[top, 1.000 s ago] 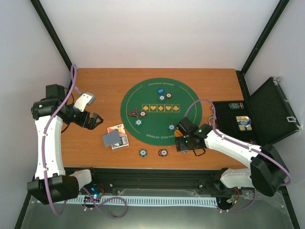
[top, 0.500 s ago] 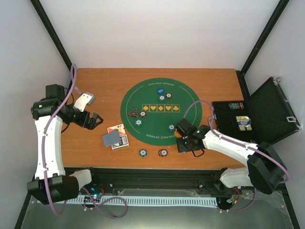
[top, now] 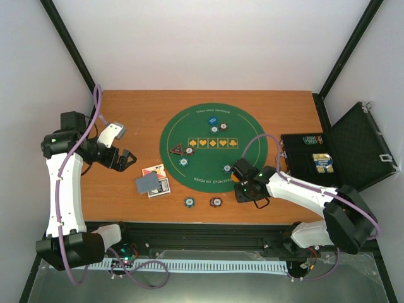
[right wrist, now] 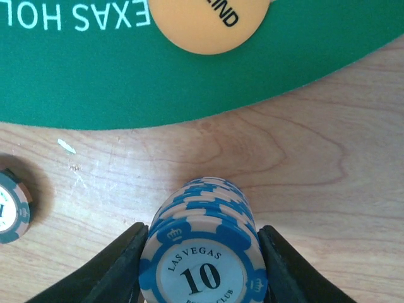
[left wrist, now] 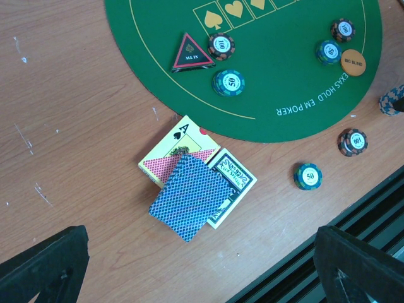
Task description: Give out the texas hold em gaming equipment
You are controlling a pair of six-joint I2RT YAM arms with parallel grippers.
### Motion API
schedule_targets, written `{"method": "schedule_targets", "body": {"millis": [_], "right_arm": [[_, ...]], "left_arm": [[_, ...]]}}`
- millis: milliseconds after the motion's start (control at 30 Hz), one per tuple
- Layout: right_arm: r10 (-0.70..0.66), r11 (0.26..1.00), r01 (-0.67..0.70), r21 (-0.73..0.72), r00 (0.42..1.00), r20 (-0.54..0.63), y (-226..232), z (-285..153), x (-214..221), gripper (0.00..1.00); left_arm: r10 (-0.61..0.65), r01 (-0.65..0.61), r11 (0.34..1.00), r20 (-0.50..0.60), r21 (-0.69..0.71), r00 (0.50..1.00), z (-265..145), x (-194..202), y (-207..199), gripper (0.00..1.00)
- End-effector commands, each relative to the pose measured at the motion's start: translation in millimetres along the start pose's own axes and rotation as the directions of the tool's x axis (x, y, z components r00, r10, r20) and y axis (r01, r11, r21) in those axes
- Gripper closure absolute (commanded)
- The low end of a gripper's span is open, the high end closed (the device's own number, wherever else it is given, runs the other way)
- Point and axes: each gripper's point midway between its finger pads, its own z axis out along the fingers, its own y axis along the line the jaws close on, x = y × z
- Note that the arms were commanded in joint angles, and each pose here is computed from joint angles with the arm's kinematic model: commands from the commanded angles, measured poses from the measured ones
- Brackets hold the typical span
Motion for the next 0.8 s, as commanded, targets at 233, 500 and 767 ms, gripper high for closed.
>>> {"method": "schedule_targets", "body": {"millis": [233, 500, 767], "right_arm": [[-0.022, 1.0, 0.022, -0.006, 1.0, 0.017, 6.4, -9.5, -3.1, 0.53], [-0.026, 1.0, 0.026, 0.005, 0.999, 0.018, 6.2, -10.6, -2.4, 0.52], [-0.023, 1.0, 0.023, 0.011, 0.999, 0.027, 5.5, -13.3, -4.6, 0.67]], "left_arm": [[0.031, -0.03, 0.999, 0.047, -0.023, 0.998, -11.4, -12.3, -0.1, 0.0], [0.032, -0.031, 0.999, 0.042, -0.025, 0.999, -10.7, -10.9, 0.3, 0.0], [0.031, -0.03, 0.999, 0.045, -0.023, 0.998, -11.1, -11.5, -0.3, 0.0]]}}
